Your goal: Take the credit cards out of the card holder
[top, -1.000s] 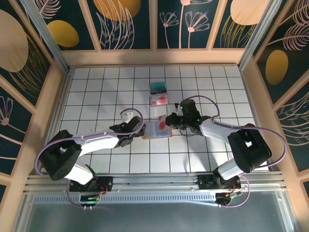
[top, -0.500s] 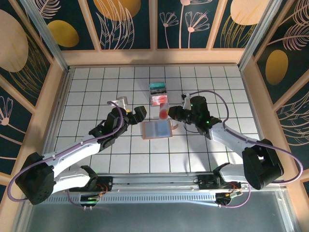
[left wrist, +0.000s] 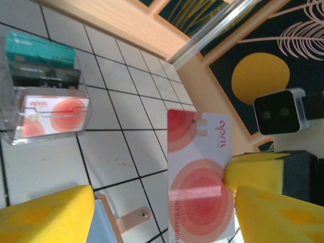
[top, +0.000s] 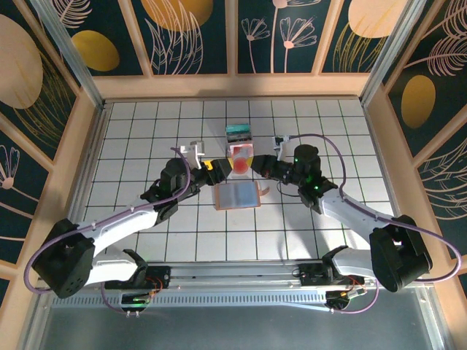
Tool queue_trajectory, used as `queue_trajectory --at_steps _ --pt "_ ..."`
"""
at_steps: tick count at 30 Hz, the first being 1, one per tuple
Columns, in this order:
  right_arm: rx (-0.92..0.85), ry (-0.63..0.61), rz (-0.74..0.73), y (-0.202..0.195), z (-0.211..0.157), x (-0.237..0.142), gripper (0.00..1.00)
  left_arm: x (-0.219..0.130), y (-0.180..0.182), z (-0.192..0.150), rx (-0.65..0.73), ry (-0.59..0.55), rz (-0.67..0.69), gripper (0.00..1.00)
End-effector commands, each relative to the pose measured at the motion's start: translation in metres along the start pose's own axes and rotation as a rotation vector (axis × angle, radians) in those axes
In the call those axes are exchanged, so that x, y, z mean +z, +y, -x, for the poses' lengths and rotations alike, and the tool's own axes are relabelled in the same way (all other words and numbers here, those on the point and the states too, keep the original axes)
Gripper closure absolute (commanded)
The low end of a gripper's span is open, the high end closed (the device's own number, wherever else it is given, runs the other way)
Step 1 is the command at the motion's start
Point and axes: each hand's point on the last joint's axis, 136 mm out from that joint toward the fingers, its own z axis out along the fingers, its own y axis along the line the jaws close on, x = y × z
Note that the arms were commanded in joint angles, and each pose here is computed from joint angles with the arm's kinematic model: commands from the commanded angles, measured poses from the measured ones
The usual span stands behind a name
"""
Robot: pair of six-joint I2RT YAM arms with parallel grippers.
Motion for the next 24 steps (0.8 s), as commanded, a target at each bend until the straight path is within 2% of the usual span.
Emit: queue_trajectory --at_steps 1,8,12,20,24 --pt "-0.03 -0.015 0.111 0.026 0.006 -0.005 1.0 0.004 -0.027 0.012 0.01 -0.013 -0.119 0.29" --pt "-0.032 0.004 0.145 0.033 0.003 -0.002 1.0 0.007 -0.035 0.011 0.007 -0.006 -0.169 0.42" --pt "-0.03 0.02 0.155 0.034 0.0 0.003 1.0 0.01 -0.042 0.012 0.005 -0.002 -0.204 0.53" --pt "-0.023 0.035 0.148 0.031 -0.004 0.007 1.0 0.01 -0.042 0.015 0.019 -0.01 -0.192 0.8" --pt "-0.022 0.04 0.134 0.028 -0.004 0.009 0.97 0.008 -0.037 0.017 0.049 -0.017 -0.154 0.98"
